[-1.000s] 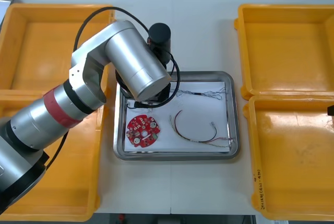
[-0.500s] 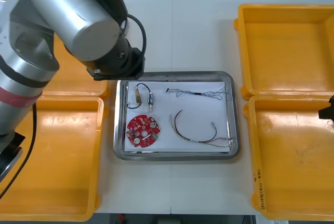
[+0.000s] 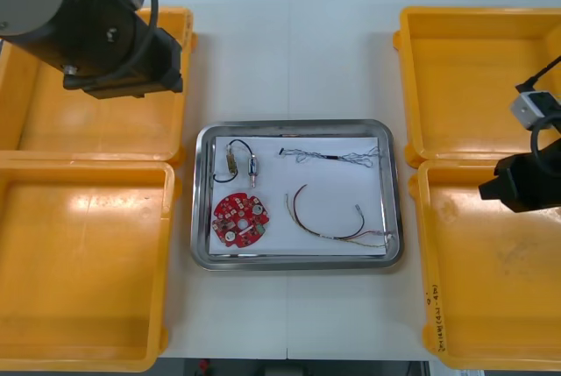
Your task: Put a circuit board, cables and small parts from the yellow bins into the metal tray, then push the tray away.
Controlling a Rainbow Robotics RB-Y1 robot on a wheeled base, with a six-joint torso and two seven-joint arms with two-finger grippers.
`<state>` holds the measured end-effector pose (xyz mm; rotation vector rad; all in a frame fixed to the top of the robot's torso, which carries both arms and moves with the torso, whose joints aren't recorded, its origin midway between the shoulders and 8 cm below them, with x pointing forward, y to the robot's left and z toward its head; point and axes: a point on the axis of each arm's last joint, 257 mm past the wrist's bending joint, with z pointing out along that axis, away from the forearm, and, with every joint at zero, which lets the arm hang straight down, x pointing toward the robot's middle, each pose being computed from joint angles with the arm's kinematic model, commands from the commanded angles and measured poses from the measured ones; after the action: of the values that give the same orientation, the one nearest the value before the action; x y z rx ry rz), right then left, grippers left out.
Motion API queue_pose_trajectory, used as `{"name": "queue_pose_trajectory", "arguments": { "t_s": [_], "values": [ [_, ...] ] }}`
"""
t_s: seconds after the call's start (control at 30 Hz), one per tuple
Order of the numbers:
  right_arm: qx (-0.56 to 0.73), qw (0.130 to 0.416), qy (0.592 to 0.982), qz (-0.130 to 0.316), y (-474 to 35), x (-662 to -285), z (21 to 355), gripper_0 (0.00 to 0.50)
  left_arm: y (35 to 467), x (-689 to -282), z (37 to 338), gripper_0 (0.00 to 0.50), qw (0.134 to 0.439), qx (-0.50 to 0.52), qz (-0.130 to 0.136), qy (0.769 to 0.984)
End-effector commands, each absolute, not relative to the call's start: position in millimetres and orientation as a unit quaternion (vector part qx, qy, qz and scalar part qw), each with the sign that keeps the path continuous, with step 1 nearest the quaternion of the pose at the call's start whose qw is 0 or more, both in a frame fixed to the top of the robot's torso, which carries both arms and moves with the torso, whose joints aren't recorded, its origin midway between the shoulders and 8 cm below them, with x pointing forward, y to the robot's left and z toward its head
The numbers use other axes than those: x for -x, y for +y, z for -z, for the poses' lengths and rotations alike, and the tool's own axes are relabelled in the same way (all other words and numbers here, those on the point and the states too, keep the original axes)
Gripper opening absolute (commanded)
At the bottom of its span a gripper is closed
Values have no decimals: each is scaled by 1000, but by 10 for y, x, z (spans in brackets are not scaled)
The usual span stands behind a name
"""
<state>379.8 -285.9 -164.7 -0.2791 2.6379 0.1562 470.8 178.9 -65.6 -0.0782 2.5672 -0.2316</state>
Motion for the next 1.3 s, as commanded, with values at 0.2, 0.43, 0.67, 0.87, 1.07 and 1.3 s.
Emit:
{"name": "queue_pose_trajectory", "arguments": {
  "t_s": [0.2, 0.43, 0.67, 0.87, 1.07, 1.3],
  "values": [
    [223, 251, 941, -39, -2250, -3894, 1397, 500, 2480, -4598, 519, 500, 288, 33, 59, 955],
    [313, 246, 917, -23, -1748, -3895, 1361, 500, 2837, -4427, 556, 500, 275, 44, 54, 959],
    [398, 237, 886, -3, -1239, -3808, 1392, 500, 3057, -4218, 595, 500, 264, 45, 56, 962],
    [449, 221, 865, 3, -882, -3712, 1504, 500, 3172, -4081, 670, 500, 258, 41, 50, 964],
    [500, 187, 845, 27, -742, -3618, 1683, 500, 3232, -3997, 763, 500, 247, 39, 51, 967],
    [560, 156, 811, 73, -703, -3531, 1862, 500, 3342, -3879, 876, 500, 240, 37, 46, 969]
  ]
}}
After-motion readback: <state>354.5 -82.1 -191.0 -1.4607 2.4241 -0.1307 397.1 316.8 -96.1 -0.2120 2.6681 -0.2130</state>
